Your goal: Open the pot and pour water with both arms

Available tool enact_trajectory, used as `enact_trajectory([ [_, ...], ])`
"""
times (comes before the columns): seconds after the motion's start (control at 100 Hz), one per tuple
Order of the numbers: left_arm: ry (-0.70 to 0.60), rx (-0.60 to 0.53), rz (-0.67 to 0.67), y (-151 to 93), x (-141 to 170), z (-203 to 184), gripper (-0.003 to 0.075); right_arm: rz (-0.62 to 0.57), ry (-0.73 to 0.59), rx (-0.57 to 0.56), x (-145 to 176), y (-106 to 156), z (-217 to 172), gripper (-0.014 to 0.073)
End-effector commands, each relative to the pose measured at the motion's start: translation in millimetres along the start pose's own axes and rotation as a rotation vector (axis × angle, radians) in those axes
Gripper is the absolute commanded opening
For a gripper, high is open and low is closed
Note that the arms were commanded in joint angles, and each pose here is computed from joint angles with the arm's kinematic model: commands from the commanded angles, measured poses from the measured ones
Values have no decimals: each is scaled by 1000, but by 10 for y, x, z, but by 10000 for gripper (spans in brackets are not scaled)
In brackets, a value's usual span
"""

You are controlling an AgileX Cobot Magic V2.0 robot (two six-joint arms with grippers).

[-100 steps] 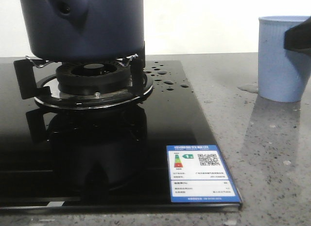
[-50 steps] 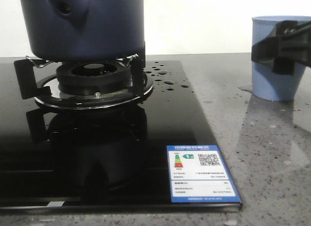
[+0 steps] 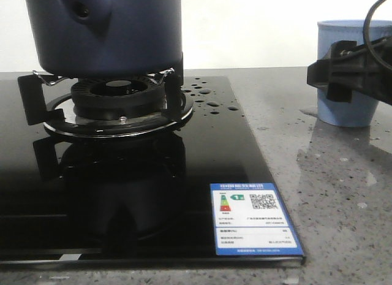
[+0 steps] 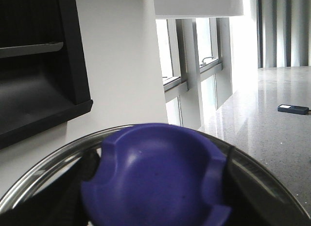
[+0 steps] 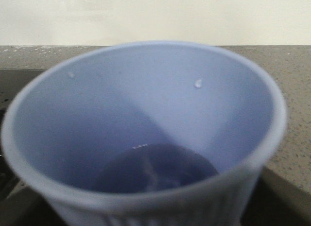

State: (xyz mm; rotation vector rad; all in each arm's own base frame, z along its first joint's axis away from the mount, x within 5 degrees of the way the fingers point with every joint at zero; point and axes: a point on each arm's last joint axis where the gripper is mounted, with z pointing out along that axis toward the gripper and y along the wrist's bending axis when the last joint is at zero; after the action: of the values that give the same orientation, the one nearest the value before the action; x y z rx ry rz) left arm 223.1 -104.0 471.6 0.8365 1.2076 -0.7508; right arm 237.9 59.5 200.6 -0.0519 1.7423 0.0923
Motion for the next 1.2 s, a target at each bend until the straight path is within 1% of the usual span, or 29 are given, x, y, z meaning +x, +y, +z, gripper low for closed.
enact_trajectory([
  [0.0,-119,9,-13,-80,-268,-63,304,4,-132,-3,-203,14,12,420],
  [0.05,-119,9,-13,-80,-268,-63,304,4,-131,-3,-202,14,12,349],
  [0.1,-119,9,-13,-80,-268,-63,304,4,-133,-3,-204,14,12,299],
  [0.19,-121,7,-10,-88,-279,-70,304,3,-159,-9,-265,14,-25,252],
  [0.24,-122,8,-12,-100,-292,-79,304,-5,-194,-27,-341,25,-74,247],
  [0.3,-125,7,-17,-117,-310,-92,304,-40,-244,-78,-478,69,-135,247],
  [0.35,-128,6,-21,-140,-335,-111,304,-76,-283,-129,-660,122,-186,247],
  [0.37,-128,4,-23,-138,-336,-111,304,-87,-273,-143,-697,138,-192,247],
  [0.4,-131,2,-20,-147,-348,-119,304,-107,-287,-166,-834,168,-210,247],
  [0.51,-138,-14,-15,-165,-383,-145,304,-213,-269,-233,-1228,277,-214,247],
  [0.61,-151,-45,-34,-188,-439,-186,304,-284,-277,-262,-1635,377,-195,247],
  [0.68,-159,-70,-71,-190,-466,-208,304,-331,-267,-280,-1865,460,-187,247],
  [0.75,-165,-78,-69,-212,-496,-232,304,-374,-262,-297,-2058,553,-168,247],
  [0.82,-172,-77,-63,-236,-521,-250,304,-410,-260,-318,-2208,667,-130,247],
  [0.96,-178,-74,-59,-262,-544,-268,304,-484,-257,-367,-2386,942,-17,247],
  [1.079,-179,-71,-88,-269,-549,-273,304,-572,-268,-406,-2428,1197,99,247],
  [1.189,-179,-66,-101,-273,-549,-273,304,-677,-257,-413,-2418,1366,221,247],
])
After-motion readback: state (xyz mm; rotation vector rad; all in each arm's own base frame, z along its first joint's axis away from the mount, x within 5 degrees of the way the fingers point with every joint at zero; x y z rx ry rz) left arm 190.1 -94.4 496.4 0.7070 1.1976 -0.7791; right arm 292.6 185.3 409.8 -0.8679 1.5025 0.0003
